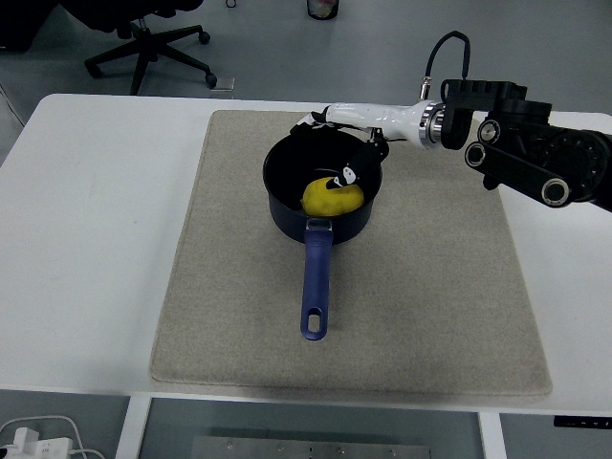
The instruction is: Put the potato in the blue pot
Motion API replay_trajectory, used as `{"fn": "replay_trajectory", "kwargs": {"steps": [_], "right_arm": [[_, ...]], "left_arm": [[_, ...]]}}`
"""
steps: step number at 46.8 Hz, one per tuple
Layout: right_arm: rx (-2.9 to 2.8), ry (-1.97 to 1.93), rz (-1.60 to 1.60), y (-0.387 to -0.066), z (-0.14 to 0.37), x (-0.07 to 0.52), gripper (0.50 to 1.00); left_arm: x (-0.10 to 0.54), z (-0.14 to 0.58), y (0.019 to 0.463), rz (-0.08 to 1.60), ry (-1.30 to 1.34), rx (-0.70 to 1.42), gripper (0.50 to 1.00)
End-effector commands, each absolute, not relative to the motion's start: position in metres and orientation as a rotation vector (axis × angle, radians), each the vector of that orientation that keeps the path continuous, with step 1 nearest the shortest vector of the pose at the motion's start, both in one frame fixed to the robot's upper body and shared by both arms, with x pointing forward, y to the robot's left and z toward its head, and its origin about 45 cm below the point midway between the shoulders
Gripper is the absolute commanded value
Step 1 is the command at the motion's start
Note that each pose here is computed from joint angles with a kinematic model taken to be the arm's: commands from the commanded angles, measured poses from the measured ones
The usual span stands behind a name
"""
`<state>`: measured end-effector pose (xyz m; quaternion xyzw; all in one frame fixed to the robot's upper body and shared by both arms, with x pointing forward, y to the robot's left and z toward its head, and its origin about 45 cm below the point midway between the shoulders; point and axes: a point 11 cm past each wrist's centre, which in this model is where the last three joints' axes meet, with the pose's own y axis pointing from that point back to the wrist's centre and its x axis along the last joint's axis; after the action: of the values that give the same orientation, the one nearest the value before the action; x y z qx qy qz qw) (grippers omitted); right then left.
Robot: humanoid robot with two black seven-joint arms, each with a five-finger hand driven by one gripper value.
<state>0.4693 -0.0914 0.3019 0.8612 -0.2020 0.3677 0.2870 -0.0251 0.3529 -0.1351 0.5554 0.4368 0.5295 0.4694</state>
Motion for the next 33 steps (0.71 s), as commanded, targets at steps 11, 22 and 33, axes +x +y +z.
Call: {"fn": "replay_trajectory", "kwargs": {"steps": [11,22,33], "right_arm": [[2.470,-0.785,0.799,-0.106,0.321,0.480,0.893],[2.551,-0.982,0.667,-0.119,0.322,0.488,0.893],[2.629,-1.205,0.410,-0.142,0.312,0.497,0.893]], "left_arm": [[-0.025,-0.135,0.353,1.298,1.071,1.362,0.996],[-0.025,-0.135,0.353,1.298,1.071,1.362,0.996],[-0.025,-0.135,0.353,1.298,1.071,1.362,0.996]]}}
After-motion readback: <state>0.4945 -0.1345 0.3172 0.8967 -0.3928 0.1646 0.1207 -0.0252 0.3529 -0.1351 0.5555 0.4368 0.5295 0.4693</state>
